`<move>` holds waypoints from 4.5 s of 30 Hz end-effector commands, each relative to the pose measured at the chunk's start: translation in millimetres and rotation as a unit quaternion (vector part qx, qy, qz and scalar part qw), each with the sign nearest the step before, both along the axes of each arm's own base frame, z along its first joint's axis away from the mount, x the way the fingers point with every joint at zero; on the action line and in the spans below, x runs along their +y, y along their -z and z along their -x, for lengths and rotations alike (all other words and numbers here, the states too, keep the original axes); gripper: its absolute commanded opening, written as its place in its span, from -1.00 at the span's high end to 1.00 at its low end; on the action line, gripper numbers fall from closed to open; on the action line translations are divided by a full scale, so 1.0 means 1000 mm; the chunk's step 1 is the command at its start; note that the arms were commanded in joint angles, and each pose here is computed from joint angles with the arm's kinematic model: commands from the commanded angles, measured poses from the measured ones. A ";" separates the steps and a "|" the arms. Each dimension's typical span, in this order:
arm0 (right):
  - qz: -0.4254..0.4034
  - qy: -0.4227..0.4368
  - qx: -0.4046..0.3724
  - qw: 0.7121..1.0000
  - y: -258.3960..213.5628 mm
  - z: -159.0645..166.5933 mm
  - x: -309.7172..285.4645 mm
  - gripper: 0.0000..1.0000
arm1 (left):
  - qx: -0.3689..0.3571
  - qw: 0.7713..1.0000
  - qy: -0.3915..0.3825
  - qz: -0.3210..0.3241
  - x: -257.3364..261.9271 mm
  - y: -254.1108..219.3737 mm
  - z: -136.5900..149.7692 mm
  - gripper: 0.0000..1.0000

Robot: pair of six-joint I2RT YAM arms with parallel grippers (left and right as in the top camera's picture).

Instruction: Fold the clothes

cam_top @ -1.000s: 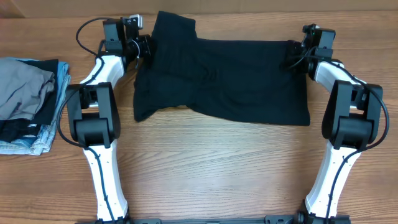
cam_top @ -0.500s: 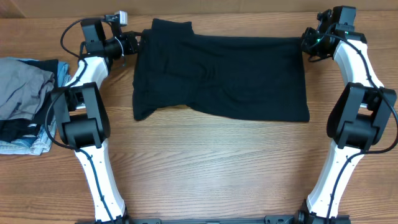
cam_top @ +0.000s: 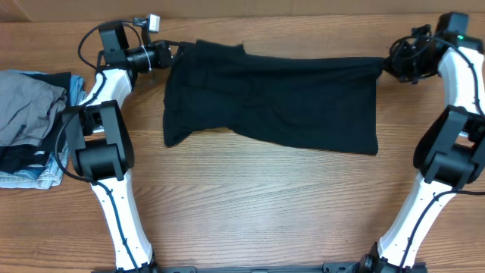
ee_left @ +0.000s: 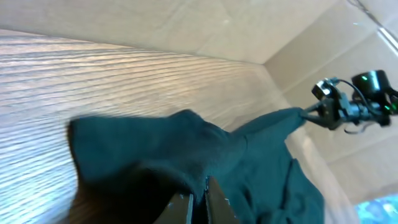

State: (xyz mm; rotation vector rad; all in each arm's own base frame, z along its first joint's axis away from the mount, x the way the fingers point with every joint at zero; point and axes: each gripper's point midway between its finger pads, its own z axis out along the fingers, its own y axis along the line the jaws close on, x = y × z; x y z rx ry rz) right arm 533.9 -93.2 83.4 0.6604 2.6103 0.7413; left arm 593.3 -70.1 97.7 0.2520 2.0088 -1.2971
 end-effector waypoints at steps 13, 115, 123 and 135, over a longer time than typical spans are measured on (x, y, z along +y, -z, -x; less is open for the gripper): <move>-0.003 -0.008 0.143 0.990 0.009 0.062 0.011 0.88 | -0.018 0.994 0.100 0.043 -0.005 -0.006 0.040 0.91; 0.013 -0.324 0.099 0.941 -0.043 0.087 0.248 -0.66 | 0.160 0.968 0.046 -0.185 0.001 0.021 0.079 -0.57; 0.015 -0.324 0.102 0.940 -0.043 0.088 0.246 -0.71 | 0.206 0.951 0.032 -0.228 0.008 0.039 0.090 -0.58; 0.005 -0.262 0.090 0.961 -0.051 0.068 0.238 -0.92 | 0.271 0.949 0.103 -0.125 -0.046 0.017 0.127 -0.68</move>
